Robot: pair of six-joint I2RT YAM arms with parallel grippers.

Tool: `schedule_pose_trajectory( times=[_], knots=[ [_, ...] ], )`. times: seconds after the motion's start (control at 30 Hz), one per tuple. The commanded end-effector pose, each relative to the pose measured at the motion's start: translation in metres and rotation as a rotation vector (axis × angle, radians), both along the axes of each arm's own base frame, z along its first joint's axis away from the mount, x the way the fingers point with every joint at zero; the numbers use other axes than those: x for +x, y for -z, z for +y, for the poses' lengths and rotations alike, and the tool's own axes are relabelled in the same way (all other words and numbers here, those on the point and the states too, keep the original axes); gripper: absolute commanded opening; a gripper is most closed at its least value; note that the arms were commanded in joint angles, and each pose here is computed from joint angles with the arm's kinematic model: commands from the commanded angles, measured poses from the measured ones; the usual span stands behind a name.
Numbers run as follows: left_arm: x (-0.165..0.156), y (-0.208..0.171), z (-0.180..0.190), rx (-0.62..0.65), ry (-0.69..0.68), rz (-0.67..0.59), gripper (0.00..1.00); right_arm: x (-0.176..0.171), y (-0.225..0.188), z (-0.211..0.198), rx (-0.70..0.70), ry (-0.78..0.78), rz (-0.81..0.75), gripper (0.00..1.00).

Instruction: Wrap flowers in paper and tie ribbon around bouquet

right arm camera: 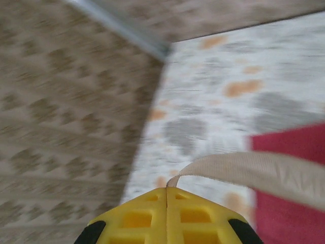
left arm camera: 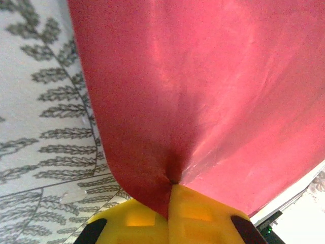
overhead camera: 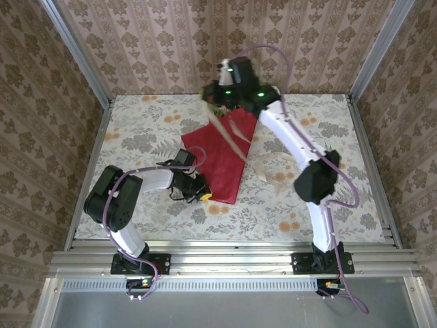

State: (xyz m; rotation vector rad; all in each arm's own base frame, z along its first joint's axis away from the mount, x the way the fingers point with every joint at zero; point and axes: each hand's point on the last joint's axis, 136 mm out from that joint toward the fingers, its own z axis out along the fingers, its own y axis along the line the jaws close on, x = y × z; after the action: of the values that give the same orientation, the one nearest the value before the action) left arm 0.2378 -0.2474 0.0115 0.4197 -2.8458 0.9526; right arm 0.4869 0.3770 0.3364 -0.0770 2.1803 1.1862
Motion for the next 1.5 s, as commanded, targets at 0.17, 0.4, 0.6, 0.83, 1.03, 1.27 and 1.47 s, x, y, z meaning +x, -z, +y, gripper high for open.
schedule_pose_trajectory(
  times=[0.17, 0.4, 0.6, 0.83, 1.03, 1.27, 1.47],
  knots=[
    [-0.013, 0.045, 0.020, 0.192, -0.020, -0.035, 0.00, -0.003, 0.103, 0.102, 0.092, -0.101, 0.305, 0.28],
    [-0.015, 0.040, 0.018, 0.180, -0.026, -0.047, 0.00, -0.016, 0.107, 0.045, -0.139, -0.063, 0.274, 0.52],
    [-0.012, 0.035, 0.015, 0.167, -0.033, -0.047, 0.00, -0.017, 0.111, -0.065, -0.320, 0.122, 0.332, 0.54],
    [-0.001, 0.008, 0.005, 0.115, -0.057, -0.081, 0.06, -0.034, 0.169, -0.199, -0.337, 0.365, 0.494, 0.30],
    [0.000, -0.019, 0.000, 0.083, -0.083, -0.076, 0.23, -0.056, 0.221, -0.225, -0.353, 0.402, 0.606, 0.32],
    [0.000, -0.058, 0.001, 0.027, -0.131, -0.071, 0.43, -0.058, 0.266, -0.209, -0.284, 0.428, 0.732, 0.39],
    [0.003, -0.078, 0.022, 0.052, -0.282, -0.010, 0.50, -0.049, 0.289, -0.204, -0.228, 0.475, 0.798, 0.29]
  ],
)
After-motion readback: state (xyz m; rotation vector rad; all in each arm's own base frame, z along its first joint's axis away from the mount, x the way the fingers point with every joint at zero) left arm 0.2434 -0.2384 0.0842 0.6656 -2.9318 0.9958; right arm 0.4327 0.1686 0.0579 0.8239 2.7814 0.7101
